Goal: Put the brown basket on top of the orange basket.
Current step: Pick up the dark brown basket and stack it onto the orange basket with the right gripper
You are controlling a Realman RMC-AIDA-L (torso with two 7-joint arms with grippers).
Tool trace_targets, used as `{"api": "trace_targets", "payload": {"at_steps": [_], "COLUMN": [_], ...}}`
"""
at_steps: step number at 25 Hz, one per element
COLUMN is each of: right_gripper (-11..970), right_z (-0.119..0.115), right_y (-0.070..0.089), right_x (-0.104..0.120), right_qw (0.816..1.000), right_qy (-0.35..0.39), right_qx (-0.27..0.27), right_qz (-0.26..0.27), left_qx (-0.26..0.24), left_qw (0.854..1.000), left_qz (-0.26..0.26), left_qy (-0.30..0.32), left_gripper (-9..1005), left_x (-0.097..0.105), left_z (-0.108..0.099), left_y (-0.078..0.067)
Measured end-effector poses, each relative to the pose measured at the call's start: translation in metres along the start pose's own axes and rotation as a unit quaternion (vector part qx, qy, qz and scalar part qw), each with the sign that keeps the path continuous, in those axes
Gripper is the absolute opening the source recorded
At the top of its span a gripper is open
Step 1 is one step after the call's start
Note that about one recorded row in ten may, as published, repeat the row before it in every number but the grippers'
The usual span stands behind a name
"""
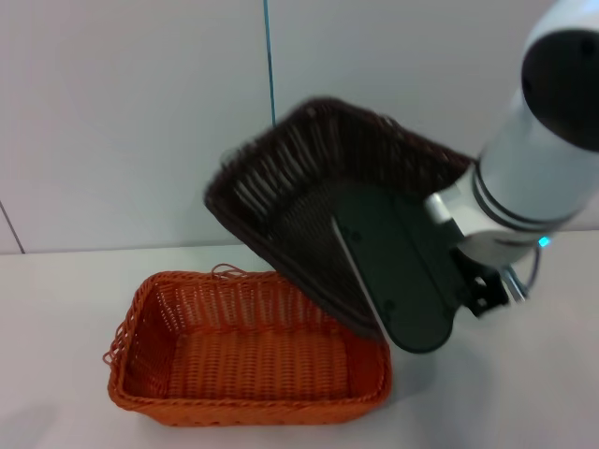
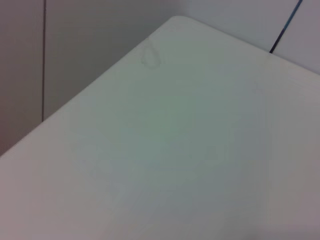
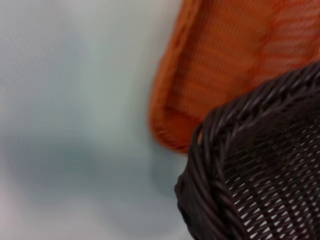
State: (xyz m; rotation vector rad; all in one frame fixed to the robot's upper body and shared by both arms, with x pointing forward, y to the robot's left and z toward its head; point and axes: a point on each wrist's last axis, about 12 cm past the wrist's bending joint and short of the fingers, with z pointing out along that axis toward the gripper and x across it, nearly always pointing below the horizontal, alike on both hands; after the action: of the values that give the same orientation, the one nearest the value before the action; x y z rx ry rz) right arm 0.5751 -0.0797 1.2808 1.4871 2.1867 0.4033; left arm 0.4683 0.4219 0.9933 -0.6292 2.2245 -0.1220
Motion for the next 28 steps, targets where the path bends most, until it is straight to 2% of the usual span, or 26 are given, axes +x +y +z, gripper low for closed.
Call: {"api": "trace_targets", "payload": {"at_steps": [3,7,14,18,28], "right_gripper": [151,151,151,151,150], "right_z": [-0.013,-0.018,-0.014,-0.008,-0.004], "right_y": [0.012,0.017,0.012,0.007,0.004], "right_x": [0.012,0.023,0.044,0.044,0.031], "right_qw": [0.997,0.993,0.980,0.973,0.964], "right_qy": [0.010,0.026,0.059,0.073,0.077], "right_qx": [-0.032,-0.054,-0.068,-0.062,-0.067], "right_qz": [-0.064,-0.103,-0.179,-0.212,-0.244], "left_qx": [-0.002,-0.004,0.006,0.009,0.044], "left_qw": [1.000,1.000,1.000,1.000,0.998], "left_qz": [-0.004,-0.016,-0.021,-0.022,-0.045], "left_qy": [0.000,0.000,0.004,0.003,-0.006], "left_gripper": [638,638,639,639,640], "left_x": [0.001,0.004,0.006,0.005,0.003], "left_z": [-0.001,-0.004,-0.006,-0.006,-0.004], "left_y": [0.003,0.008,0.007,0.006,-0.006]}}
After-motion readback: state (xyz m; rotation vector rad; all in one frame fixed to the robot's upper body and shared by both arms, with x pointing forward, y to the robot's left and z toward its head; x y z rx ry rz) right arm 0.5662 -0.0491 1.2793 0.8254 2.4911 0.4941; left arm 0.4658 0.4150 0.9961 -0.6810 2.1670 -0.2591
